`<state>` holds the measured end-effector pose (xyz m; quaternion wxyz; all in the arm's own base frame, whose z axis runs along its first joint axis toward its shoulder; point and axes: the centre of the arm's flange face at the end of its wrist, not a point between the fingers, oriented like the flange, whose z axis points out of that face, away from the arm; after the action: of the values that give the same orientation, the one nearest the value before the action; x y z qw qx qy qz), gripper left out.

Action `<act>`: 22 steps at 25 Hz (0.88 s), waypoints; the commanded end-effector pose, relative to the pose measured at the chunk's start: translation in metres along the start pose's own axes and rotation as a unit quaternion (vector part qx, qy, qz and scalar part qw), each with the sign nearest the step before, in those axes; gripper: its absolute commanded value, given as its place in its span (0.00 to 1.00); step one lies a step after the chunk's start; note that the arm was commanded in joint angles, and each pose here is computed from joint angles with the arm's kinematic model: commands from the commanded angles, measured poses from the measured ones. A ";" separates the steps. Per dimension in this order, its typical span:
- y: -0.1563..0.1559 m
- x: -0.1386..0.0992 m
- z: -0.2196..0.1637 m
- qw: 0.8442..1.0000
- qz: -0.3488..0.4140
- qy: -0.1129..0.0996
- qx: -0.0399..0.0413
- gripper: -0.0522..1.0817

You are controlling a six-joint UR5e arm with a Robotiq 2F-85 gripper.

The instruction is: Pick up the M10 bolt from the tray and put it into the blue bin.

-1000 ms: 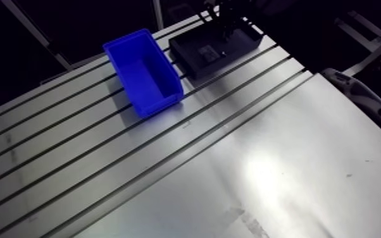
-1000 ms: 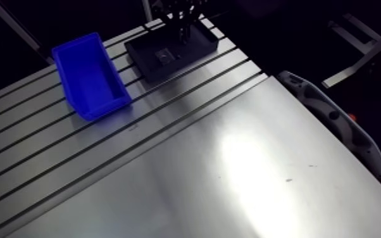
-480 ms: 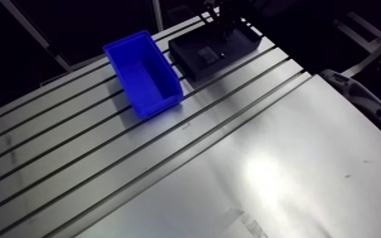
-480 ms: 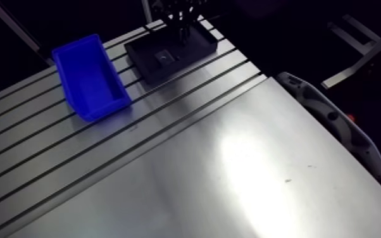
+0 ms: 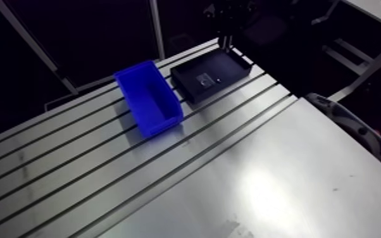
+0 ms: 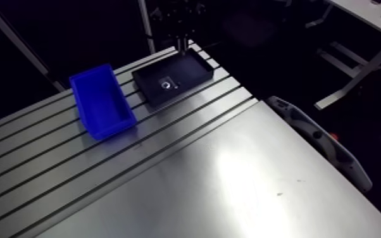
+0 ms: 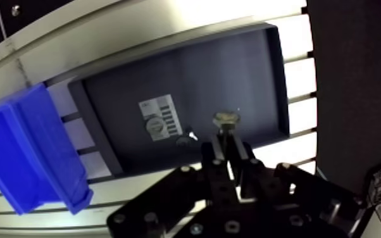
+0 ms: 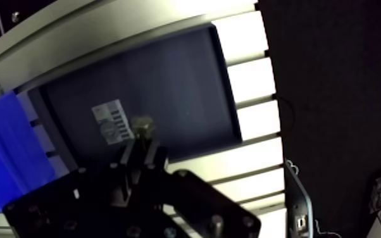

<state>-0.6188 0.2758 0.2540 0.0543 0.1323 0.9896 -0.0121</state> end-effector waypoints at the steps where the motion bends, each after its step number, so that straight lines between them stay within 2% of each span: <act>1: -0.017 -0.038 -0.078 0.999 -0.036 0.009 0.000 0.99; 5: -0.047 -0.051 -0.105 0.995 -0.099 0.006 -0.001 0.99; 7: -0.072 -0.053 -0.108 0.987 -0.160 0.001 -0.002 0.99; 12: -0.097 -0.062 -0.126 0.956 -0.292 0.011 -0.013 0.99; 13: -0.115 -0.062 -0.128 0.947 -0.321 0.010 -0.019 0.99; 14: -0.135 -0.059 -0.130 0.935 -0.353 0.008 -0.028 0.99; 15: -0.138 -0.059 -0.131 0.927 -0.375 0.006 -0.033 0.99; 17: -0.143 -0.060 -0.127 0.889 -0.457 0.003 -0.031 0.99; 19: -0.142 -0.064 -0.118 0.855 -0.518 -0.006 -0.023 0.99; 20: -0.144 -0.066 -0.116 0.835 -0.550 -0.009 -0.021 0.99; 22: -0.149 -0.070 -0.113 0.804 -0.594 -0.012 -0.018 0.99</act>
<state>-0.6071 0.1396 0.3811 0.0470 -0.3158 0.9476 -0.0124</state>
